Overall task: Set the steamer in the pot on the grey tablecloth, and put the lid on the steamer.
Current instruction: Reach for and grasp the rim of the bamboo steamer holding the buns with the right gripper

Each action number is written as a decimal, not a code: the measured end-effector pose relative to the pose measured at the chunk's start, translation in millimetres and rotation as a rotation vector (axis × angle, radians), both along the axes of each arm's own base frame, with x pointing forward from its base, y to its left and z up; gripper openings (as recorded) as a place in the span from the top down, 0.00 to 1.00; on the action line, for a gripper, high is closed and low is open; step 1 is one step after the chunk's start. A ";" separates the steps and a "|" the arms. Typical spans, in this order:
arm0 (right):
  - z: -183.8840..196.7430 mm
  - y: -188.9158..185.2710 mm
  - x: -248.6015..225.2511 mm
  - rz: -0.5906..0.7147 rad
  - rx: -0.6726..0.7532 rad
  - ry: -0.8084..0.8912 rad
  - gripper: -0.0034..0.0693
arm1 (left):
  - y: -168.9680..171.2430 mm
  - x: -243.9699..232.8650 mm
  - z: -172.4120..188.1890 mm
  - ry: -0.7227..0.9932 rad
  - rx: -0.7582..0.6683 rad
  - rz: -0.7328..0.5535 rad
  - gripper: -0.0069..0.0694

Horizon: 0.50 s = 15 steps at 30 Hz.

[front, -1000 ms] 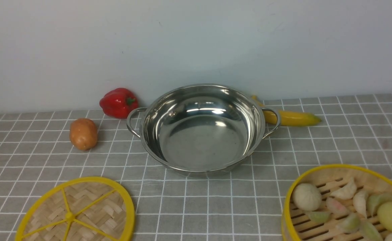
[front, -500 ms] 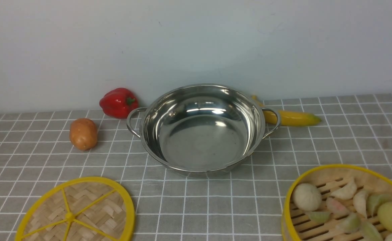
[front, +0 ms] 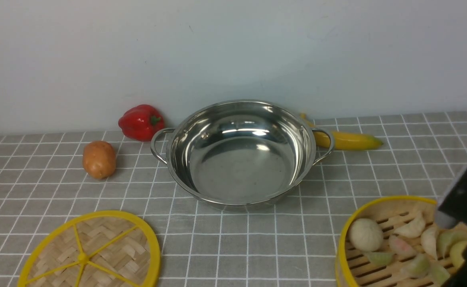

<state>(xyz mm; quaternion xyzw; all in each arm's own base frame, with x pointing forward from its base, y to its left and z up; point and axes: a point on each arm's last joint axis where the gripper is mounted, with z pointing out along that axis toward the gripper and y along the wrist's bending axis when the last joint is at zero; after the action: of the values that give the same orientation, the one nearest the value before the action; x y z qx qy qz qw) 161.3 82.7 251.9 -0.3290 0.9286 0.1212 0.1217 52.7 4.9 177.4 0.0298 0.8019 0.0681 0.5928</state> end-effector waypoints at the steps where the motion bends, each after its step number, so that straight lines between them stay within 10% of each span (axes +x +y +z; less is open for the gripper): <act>1: -6.3 7.4 4.9 0.022 -0.029 0.007 0.51 | 0.0 0.0 0.0 0.000 0.000 0.000 0.59; 15: -46.9 47.3 53.0 0.075 -0.120 0.107 0.51 | 0.0 0.0 0.0 0.000 0.000 0.000 0.59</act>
<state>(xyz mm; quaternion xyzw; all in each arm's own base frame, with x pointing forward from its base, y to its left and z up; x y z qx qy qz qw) 214.3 130.0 205.0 -0.3632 0.9264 0.0873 0.0472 52.7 4.9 177.4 0.0298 0.8019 0.0681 0.5928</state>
